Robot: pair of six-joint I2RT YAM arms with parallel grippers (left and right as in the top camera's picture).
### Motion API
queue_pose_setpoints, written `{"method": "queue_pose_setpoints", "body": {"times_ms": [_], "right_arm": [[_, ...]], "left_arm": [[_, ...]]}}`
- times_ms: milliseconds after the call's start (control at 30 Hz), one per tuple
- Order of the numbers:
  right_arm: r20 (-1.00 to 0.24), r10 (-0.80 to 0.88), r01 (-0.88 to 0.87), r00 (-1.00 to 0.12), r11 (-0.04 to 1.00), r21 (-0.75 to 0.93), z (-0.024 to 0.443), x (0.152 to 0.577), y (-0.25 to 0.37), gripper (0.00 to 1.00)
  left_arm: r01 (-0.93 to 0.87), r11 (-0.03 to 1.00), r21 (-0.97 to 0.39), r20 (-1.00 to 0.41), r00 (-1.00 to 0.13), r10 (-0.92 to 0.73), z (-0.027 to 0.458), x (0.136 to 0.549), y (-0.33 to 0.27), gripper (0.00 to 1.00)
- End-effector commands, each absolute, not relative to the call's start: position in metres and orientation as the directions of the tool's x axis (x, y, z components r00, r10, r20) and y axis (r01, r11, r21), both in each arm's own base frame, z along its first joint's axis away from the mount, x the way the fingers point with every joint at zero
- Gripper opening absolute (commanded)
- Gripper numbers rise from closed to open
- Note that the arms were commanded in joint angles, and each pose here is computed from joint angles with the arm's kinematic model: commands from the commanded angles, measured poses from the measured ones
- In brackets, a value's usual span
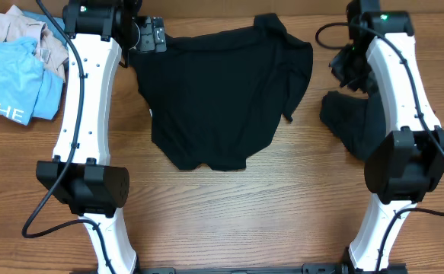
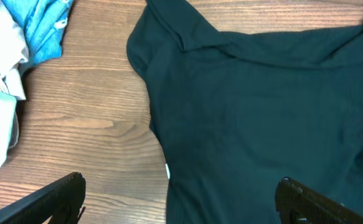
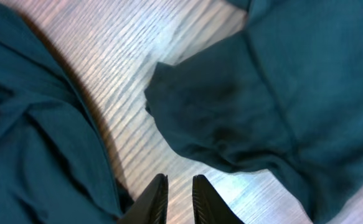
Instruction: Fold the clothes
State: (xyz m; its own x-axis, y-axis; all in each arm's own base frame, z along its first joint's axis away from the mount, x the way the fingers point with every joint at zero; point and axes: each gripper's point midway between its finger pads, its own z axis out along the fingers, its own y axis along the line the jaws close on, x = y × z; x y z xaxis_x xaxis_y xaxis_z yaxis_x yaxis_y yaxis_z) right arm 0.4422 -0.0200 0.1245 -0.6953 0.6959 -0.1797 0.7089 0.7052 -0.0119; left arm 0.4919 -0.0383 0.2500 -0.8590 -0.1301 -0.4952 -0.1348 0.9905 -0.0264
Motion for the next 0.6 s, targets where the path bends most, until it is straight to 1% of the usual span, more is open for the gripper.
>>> {"method": "queue_pose_setpoints", "body": {"times_ms": [0,33,167,233,300,367,433,567], "right_arm": [[-0.082,0.705,0.703,-0.704,0.709,0.057,0.087,0.436,-0.008,0.15],[-0.067,0.715,0.713,-0.696,0.699,0.053,0.071,0.432,-0.012,0.15],[-0.028,0.734,0.733,-0.678,0.679,0.043,0.038,0.422,-0.020,0.16],[-0.015,0.745,0.744,-0.667,0.667,0.041,0.027,0.418,-0.023,0.16],[-0.012,0.756,0.755,-0.654,0.654,0.044,0.016,0.416,-0.030,0.18],[-0.001,0.770,0.769,-0.638,0.637,0.054,0.008,0.413,-0.036,0.18],[0.010,0.793,0.792,-0.610,0.609,0.044,0.001,0.406,-0.044,0.18],[0.022,0.856,0.856,-0.516,0.516,0.023,-0.004,0.392,-0.084,0.18]], "left_arm": [[-0.108,0.994,-0.033,-0.465,-0.878,-0.111,0.242,0.488,-0.045,1.00],[-0.109,0.994,-0.033,-0.464,-0.879,-0.111,0.242,0.488,-0.045,1.00],[-0.109,0.994,-0.032,-0.463,-0.880,-0.111,0.242,0.488,-0.045,1.00],[-0.109,0.994,-0.032,-0.463,-0.879,-0.111,0.242,0.488,-0.045,1.00],[-0.109,0.994,-0.032,-0.462,-0.880,-0.111,0.242,0.488,-0.045,1.00],[-0.109,0.994,-0.031,-0.459,-0.881,-0.112,0.241,0.487,-0.044,1.00],[-0.109,0.994,-0.031,-0.460,-0.881,-0.111,0.241,0.487,-0.044,1.00],[-0.109,0.994,-0.030,-0.456,-0.883,-0.111,0.241,0.486,-0.044,1.00]]}}
